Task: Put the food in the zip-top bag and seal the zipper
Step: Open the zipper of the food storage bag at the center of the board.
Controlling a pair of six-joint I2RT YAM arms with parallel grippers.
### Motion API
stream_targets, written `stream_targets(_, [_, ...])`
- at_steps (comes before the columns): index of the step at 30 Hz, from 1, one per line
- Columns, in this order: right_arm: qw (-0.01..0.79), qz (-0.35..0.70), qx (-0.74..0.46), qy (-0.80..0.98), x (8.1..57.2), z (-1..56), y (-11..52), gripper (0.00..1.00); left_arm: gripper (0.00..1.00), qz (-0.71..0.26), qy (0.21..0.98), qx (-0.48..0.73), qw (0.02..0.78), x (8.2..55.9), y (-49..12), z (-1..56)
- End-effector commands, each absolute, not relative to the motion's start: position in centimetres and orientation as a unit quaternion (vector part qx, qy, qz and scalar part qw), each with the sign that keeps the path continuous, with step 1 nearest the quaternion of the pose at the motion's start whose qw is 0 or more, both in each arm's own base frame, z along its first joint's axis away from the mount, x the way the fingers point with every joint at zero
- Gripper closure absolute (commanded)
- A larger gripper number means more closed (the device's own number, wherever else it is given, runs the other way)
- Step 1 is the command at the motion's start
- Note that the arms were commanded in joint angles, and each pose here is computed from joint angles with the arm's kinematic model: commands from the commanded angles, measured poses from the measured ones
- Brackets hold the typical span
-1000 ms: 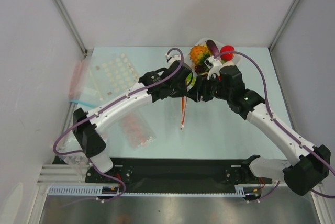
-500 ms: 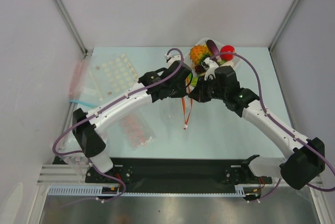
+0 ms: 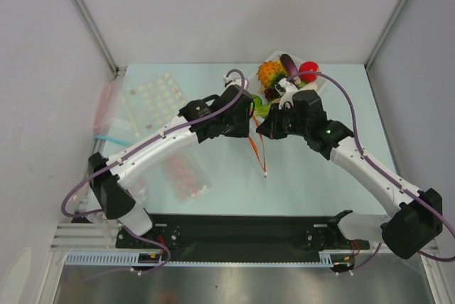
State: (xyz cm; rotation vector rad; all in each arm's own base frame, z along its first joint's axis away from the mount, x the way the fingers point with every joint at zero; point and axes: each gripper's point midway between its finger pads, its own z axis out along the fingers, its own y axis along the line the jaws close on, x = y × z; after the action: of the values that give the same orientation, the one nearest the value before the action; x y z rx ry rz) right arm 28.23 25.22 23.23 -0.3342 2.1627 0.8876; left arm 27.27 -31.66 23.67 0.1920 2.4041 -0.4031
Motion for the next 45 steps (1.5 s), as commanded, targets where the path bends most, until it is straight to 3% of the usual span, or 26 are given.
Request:
stream_targets(1, [0.397, 0.365, -0.132, 0.832, 27.8, 25.3, 25.4, 1.00, 0.59, -0.186, 0.912, 0.104, 0.351, 26.2, -31.7, 25.2])
stream_targets(9, [0.397, 0.369, -0.128, 0.831, 27.7, 25.5, 25.5, 1.00, 0.65, -0.184, 0.917, 0.118, 0.334, 26.0, -32.3, 24.0])
stream_targets(12, [0.397, 0.368, -0.129, 0.831, 27.6, 25.5, 25.4, 1.00, 0.71, -0.184, 0.916, 0.118, 0.337, 26.2, -32.3, 24.1])
stream_targets(16, [0.396, 0.358, -0.125, 0.836, 27.8, 25.1, 25.1, 1.00, 0.88, -0.175, 0.916, 0.120, 0.339, 26.2, -31.9, 24.6])
stream_targets(22, [0.395, 0.311, -0.102, 0.858, 28.7, 23.5, 23.4, 1.00, 1.00, -0.138, 0.920, 0.123, 0.345, 26.4, -30.3, 26.5])
stream_targets(32, [0.378, 0.251, -0.046, 0.890, 30.2, 20.8, 19.5, 1.00, 1.00, -0.030, 0.934, 0.100, 0.343, 27.9, -23.1, 28.1])
stream_targets(39, [0.370, 0.222, -0.028, 0.902, 30.8, 19.2, 18.0, 0.98, 1.00, -0.005, 0.934, 0.084, 0.348, 28.0, -20.1, 29.5])
stream_targets(45, [0.360, 0.210, -0.022, 0.909, 31.4, 18.6, 17.7, 0.89, 1.00, 0.003, 0.936, 0.075, 0.345, 27.6, -19.1, 29.3])
